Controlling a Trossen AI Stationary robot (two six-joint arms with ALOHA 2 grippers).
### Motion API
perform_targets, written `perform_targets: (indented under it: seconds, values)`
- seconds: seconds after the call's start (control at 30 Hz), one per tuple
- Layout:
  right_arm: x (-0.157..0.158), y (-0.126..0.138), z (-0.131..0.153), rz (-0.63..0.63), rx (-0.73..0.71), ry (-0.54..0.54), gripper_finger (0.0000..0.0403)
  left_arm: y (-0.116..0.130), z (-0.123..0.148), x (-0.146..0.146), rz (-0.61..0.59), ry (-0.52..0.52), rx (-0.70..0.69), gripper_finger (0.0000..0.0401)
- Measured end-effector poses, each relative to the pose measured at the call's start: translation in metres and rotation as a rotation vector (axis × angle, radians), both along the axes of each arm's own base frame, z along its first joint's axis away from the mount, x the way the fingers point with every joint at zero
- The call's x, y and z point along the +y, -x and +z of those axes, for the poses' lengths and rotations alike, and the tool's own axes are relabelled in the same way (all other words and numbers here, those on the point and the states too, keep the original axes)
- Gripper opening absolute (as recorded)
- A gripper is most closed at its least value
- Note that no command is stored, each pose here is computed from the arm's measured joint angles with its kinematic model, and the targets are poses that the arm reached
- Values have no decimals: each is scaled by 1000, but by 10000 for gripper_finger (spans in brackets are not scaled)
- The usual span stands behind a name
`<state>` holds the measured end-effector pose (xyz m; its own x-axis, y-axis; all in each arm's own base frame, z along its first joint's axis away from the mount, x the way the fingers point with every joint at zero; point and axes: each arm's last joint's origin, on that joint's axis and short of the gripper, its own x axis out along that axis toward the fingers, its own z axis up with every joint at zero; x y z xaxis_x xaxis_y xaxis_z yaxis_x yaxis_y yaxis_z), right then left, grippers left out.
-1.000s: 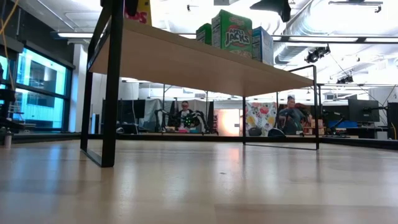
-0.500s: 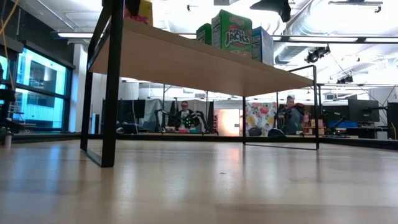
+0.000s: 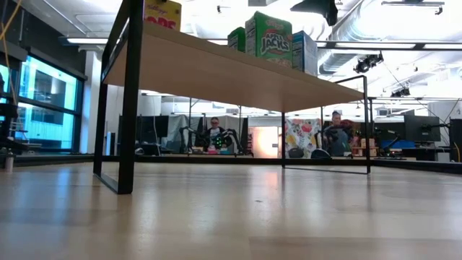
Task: Stack cereal on shelf
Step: Put the top yellow cereal box on the shelf, then put the yellow cereal box on the shelf aligned with the other yellow cereal box
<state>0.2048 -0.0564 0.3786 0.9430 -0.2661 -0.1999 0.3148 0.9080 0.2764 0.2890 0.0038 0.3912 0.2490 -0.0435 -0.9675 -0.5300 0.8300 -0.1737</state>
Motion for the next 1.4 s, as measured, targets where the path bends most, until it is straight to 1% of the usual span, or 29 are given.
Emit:
perform_targets:
  seconds: [0.17,0.23,0.33,0.43,0.47,0.53,0.6,0.7,0.83,0.93,1.0,1.1,1.2,1.4]
  values:
    - [0,0,0,-1,0,0,209,7,36,9,-44,-33,-146,237]
    - [0,0,0,0,0,0,209,11,51,13,-61,-79,-209,237]
    - [0,0,0,0,-3,0,209,20,73,18,-92,-214,-307,237]
    - [0,0,1,0,-10,2,209,29,94,21,-102,-388,-469,237]
    - [0,0,1,-1,-13,3,209,31,99,21,-104,-430,-519,237]
    - [0,0,2,-2,-20,-1,209,38,107,21,-110,-483,-612,237]
    - [0,0,3,-5,-32,-17,209,45,109,20,-105,-516,-693,237]
    - [0,-1,3,-3,-40,-17,209,57,99,18,-90,-552,-796,237]
    - [0,-1,4,3,-53,-14,209,72,67,16,-37,-557,-959,237]
    - [0,-1,6,5,-69,-10,209,83,44,16,-1,-584,-1123,236]
    - [0,-1,8,6,-87,-5,209,89,33,15,21,-604,-1228,236]
    - [0,-2,9,15,-103,-2,209,95,21,15,49,-621,-1335,236]
    - [0,-2,10,20,-108,-1,209,99,17,15,63,-628,-1387,236]
    - [0,-2,11,20,-120,1,209,100,16,15,43,-658,-1370,236]
